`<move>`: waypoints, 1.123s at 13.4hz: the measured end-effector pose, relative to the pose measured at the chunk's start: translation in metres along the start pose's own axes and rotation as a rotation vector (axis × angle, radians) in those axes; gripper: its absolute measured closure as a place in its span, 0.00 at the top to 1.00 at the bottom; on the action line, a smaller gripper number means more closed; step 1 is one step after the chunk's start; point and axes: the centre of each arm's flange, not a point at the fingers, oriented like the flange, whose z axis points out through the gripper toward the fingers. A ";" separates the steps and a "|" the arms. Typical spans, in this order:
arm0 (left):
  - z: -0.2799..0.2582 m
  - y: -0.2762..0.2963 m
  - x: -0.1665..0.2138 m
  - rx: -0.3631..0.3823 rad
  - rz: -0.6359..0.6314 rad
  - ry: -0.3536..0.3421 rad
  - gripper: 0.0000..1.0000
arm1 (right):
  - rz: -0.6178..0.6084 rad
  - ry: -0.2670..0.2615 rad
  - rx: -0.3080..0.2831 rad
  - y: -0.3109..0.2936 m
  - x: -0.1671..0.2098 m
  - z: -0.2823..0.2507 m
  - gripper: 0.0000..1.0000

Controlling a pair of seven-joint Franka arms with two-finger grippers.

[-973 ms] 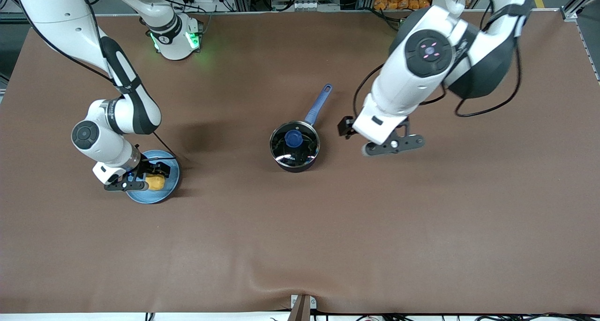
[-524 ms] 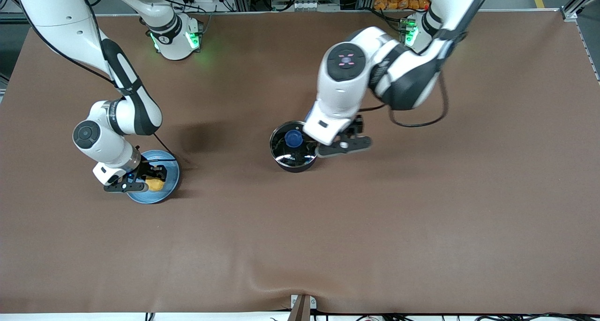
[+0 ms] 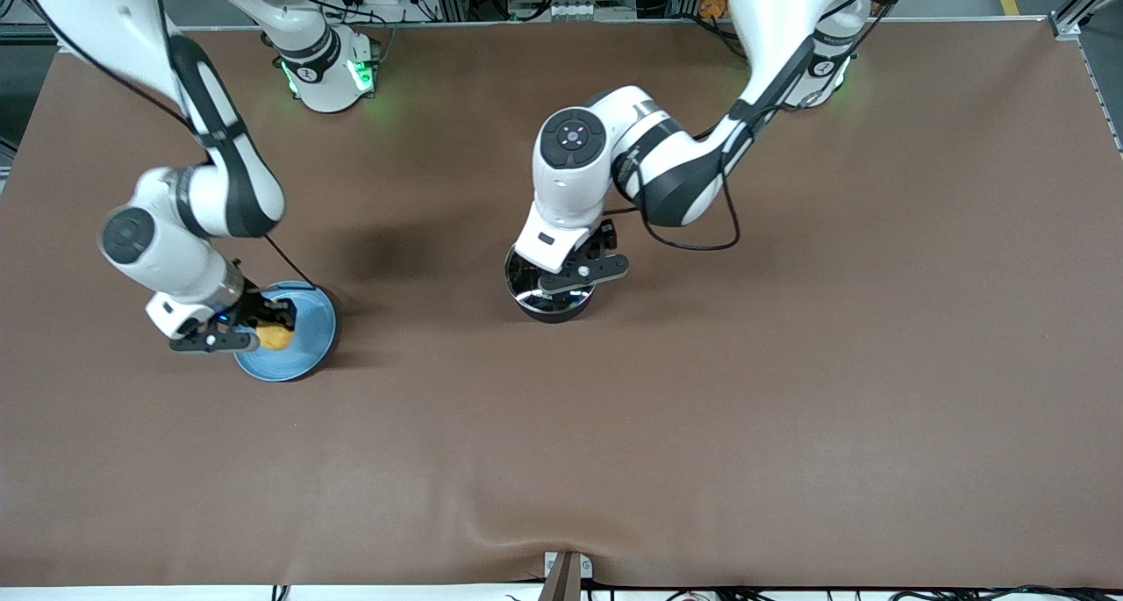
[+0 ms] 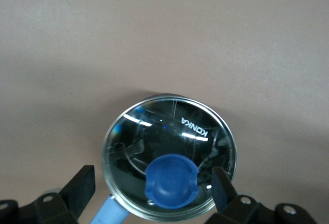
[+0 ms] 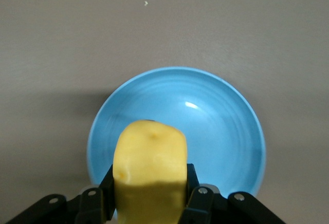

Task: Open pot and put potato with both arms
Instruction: 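Lift the potato with the right gripper while the left gripper holds the lid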

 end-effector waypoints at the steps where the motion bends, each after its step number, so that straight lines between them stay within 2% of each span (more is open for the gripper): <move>1: 0.007 0.005 -0.007 0.004 -0.006 0.009 1.00 | -0.002 -0.015 0.001 -0.001 -0.005 -0.028 0.54; 8: 0.033 0.014 -0.018 0.010 -0.026 0.024 1.00 | -0.013 -0.101 0.002 -0.009 -0.048 -0.199 0.54; 12: 0.047 0.016 -0.021 0.014 -0.022 0.016 1.00 | -0.016 -0.157 0.003 -0.011 -0.062 -0.256 0.54; 13: 0.049 0.017 -0.022 0.016 -0.021 0.015 1.00 | -0.017 -0.162 0.003 -0.012 -0.065 -0.271 0.54; 14: 0.051 0.017 -0.023 0.017 -0.019 0.013 0.94 | -0.018 -0.159 0.003 -0.012 -0.066 -0.283 0.54; 15: 0.051 0.017 -0.024 0.018 -0.018 0.013 0.94 | -0.019 -0.153 0.003 -0.013 -0.067 -0.290 0.54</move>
